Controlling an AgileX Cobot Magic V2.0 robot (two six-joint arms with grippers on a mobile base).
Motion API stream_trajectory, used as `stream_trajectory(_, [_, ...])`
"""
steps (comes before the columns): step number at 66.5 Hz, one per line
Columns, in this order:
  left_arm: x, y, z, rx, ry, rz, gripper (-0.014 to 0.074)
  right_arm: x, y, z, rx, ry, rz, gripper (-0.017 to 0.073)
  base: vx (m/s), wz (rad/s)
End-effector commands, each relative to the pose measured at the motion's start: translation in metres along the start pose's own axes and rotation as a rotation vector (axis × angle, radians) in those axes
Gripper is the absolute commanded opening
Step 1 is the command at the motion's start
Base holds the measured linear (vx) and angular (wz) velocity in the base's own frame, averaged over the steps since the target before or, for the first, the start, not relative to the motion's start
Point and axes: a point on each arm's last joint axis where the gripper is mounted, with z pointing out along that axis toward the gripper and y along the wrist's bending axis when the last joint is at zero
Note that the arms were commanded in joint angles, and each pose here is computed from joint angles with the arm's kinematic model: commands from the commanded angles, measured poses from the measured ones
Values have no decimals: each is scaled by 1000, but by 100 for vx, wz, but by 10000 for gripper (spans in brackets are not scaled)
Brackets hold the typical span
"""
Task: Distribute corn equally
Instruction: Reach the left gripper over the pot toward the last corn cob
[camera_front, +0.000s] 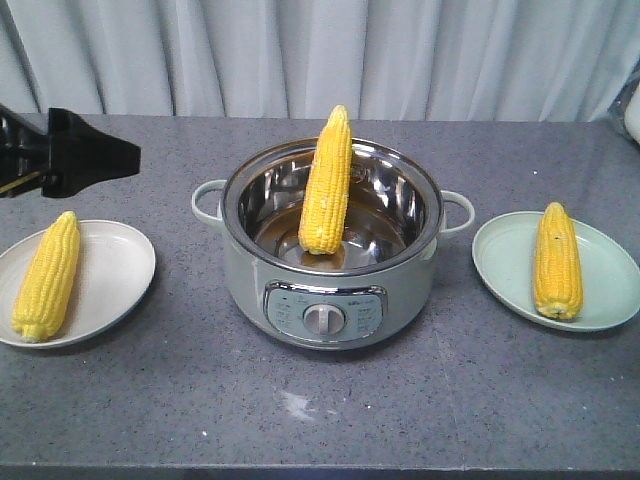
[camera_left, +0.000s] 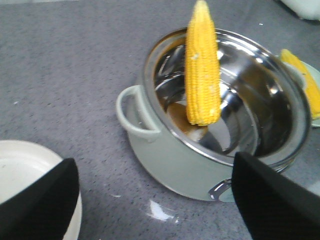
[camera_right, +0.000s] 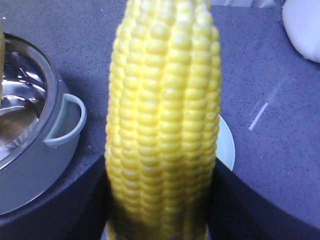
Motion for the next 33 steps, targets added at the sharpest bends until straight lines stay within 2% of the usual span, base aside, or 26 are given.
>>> stream_trajectory(1, [-27,-13,-3,88,-82,50,586,-10,-3,-12,11,-105,-8,204,0,0])
stream_trajectory(11, [-49,-24,15,122,-61,111,586,-10,-3,-12,11,-105,-8,204,0,0])
stream_trajectory(19, [-61,-33,33,124,-31,139,586,-10,-3,-12,11,-105,-8,204,0,0])
stream_trajectory(33, [-71,-46,70,55,43,188,586,-10,-3,-12,11,-105,-8,204,0,0])
